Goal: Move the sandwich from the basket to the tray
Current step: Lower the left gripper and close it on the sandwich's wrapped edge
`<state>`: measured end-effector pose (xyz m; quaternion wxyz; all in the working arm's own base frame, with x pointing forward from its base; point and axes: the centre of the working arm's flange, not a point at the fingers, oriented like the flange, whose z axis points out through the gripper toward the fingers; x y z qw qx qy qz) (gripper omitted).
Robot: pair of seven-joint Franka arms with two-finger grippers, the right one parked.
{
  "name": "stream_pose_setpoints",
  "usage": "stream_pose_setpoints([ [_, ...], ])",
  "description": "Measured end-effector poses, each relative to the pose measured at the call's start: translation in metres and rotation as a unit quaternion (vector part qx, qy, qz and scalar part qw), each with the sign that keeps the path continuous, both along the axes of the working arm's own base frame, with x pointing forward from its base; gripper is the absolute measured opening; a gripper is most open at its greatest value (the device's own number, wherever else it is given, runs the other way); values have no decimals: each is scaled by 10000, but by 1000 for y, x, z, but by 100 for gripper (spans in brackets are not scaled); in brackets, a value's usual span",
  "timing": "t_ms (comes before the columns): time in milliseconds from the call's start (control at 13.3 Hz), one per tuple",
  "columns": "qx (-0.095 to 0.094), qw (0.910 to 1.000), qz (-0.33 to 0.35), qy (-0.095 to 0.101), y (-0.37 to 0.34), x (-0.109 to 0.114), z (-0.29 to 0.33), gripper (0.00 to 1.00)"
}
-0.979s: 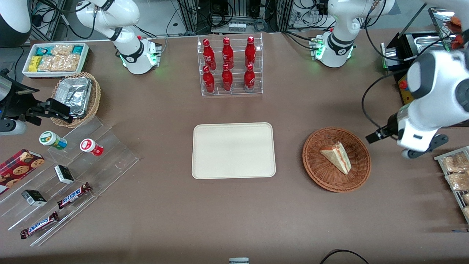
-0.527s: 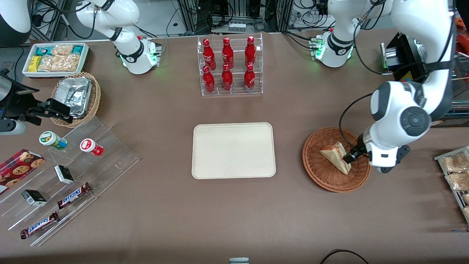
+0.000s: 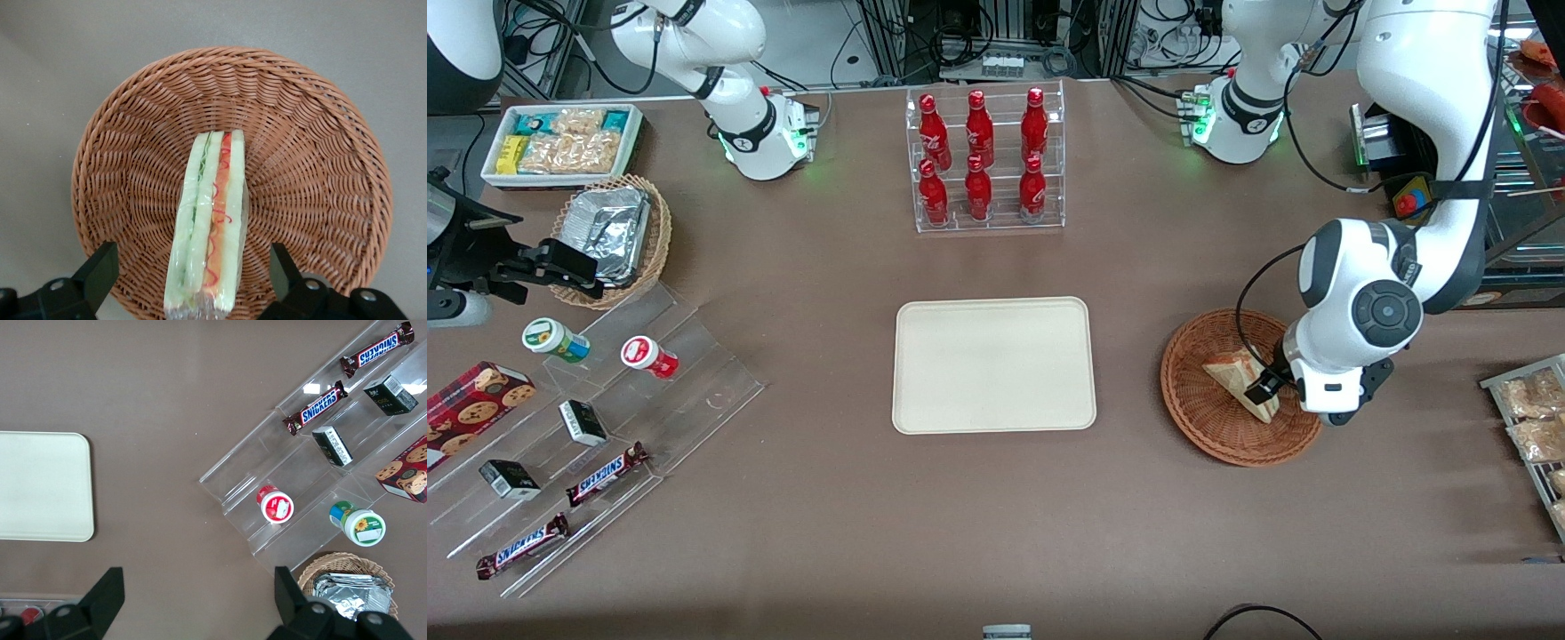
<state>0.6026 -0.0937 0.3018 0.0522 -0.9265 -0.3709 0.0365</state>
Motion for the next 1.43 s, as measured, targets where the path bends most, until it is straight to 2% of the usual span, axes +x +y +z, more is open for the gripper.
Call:
stream_pose_setpoints([
  [452,-64,9997,5,-229,-2,-1,-17,100],
  [829,-70,9997,20,-226,-4,-3,-21,100],
  [1130,-172,9996,38,-242,-14,-4,-20,100],
  [1432,-181,9996,13,-204,-18,-8,-25,100],
])
